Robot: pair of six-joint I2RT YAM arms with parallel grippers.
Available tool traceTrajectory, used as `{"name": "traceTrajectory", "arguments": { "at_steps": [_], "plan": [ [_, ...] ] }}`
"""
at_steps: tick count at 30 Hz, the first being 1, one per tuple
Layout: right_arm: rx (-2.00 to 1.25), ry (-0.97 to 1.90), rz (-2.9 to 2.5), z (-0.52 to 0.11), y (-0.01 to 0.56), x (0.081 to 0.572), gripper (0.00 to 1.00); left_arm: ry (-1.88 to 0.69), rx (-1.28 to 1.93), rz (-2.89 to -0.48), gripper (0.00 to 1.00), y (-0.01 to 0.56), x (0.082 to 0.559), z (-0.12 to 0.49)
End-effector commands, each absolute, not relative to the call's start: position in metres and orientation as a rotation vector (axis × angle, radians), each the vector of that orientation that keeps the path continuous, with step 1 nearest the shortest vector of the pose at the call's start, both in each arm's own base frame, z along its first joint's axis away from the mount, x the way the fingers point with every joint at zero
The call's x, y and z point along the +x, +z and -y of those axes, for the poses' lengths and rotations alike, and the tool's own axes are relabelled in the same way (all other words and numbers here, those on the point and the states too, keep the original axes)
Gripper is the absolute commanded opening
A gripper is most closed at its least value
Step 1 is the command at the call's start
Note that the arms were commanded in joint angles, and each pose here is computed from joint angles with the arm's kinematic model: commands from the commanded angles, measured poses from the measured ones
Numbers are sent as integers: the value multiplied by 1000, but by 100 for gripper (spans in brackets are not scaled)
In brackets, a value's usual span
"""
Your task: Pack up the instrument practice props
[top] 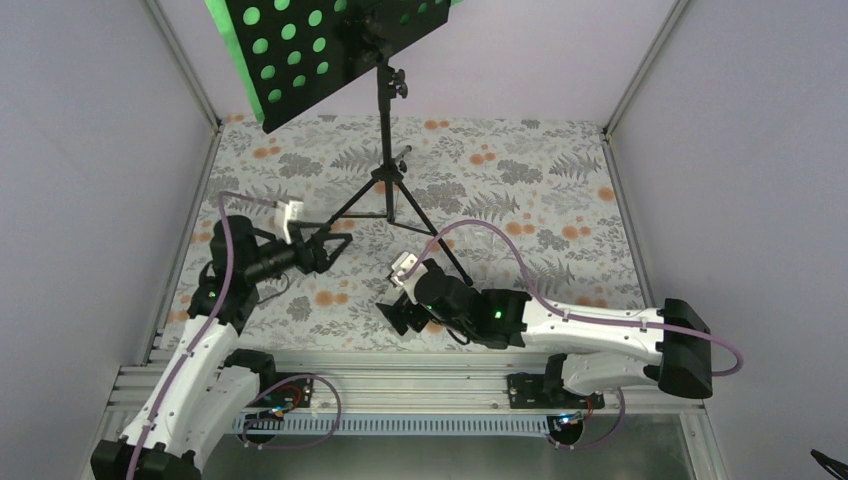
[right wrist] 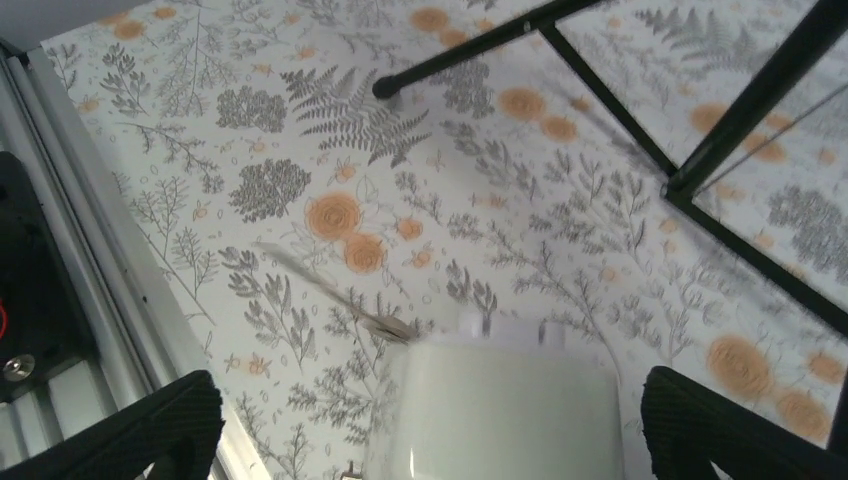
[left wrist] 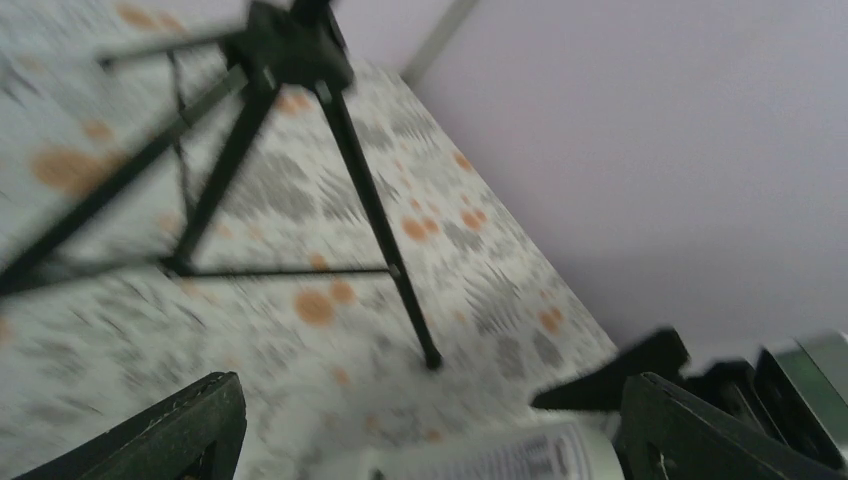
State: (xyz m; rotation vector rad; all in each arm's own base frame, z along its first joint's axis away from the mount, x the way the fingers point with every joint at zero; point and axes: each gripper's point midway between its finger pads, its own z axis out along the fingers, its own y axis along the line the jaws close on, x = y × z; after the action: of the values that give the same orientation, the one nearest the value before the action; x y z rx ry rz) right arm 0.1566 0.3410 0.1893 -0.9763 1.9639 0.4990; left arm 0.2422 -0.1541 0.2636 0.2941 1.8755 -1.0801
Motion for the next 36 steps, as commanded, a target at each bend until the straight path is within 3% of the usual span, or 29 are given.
{"name": "traceTrajectory", "arguments": {
  "at_steps": [1,4,16,28,36],
  "plan": [
    [-938,554,-2019,-330,173,149,100,-1337,316,-1906,93,252,214,187],
    [-857,576,-2075,-320,162,148,100,-1405,340,-1932,91,238,207,203],
    [-698,537,-2196,-296,125,150,100,-1527,507,-2036,58,204,190,259],
    [-663,536,-2222,-291,115,150,100,-1438,377,-2153,35,177,202,254],
    [-649,534,-2232,-290,110,150,100,-1417,363,-2174,30,173,203,253]
  ]
}}
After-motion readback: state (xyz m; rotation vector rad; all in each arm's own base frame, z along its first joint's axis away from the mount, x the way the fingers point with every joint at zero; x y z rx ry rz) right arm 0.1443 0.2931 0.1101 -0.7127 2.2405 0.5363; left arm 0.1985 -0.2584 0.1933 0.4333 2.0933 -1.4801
